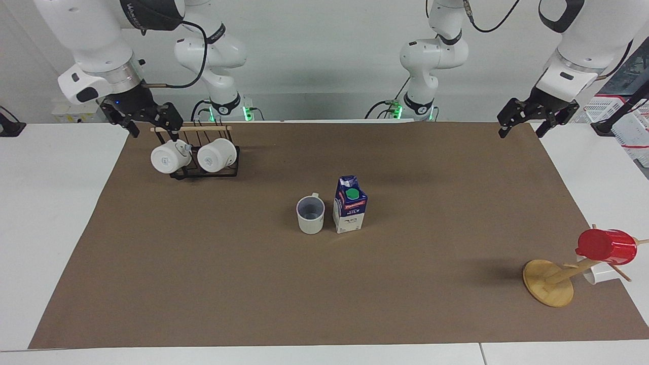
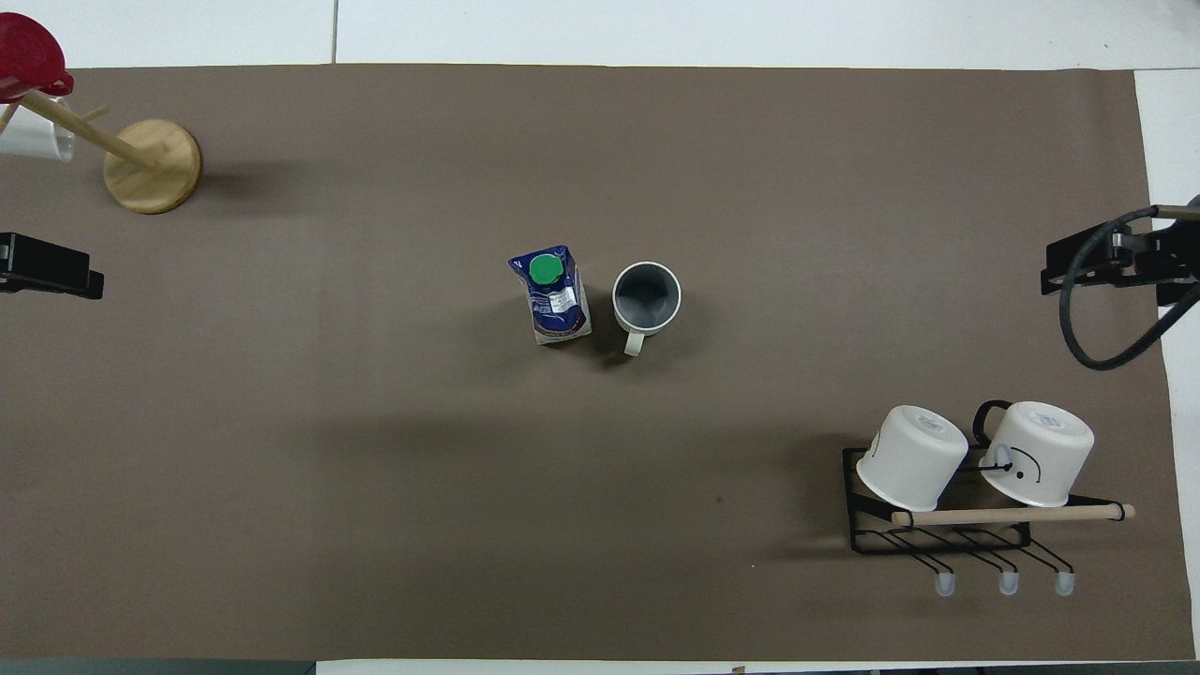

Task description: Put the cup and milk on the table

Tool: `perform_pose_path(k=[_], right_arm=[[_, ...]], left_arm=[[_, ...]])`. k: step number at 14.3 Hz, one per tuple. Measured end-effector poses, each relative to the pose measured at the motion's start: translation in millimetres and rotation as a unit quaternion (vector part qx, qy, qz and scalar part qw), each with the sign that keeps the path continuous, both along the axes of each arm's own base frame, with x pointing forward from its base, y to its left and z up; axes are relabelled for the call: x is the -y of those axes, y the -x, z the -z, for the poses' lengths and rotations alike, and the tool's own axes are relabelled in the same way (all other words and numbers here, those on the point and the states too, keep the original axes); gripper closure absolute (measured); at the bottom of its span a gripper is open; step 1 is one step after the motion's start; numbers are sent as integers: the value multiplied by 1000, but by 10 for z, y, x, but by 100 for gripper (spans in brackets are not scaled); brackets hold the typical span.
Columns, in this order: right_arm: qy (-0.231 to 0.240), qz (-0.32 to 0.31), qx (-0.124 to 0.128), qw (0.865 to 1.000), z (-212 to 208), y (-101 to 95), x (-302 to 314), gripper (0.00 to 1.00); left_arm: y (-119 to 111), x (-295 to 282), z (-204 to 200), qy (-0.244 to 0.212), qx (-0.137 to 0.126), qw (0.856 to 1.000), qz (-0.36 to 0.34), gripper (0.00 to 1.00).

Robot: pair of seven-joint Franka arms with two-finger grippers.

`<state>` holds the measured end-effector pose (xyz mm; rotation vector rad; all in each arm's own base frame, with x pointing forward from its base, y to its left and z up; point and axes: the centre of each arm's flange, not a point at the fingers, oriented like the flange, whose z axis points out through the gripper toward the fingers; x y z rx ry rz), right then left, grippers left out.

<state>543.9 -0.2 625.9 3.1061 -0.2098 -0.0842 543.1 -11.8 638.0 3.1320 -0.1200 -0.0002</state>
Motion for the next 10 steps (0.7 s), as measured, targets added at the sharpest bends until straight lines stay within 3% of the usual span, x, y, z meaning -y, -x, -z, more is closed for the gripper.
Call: perform_pose_path(k=[10], right_arm=[[-1, -14, 0, 1000, -1, 0, 6, 0]], left_arm=[[5, -6, 9, 0, -3, 1000, -1, 0]])
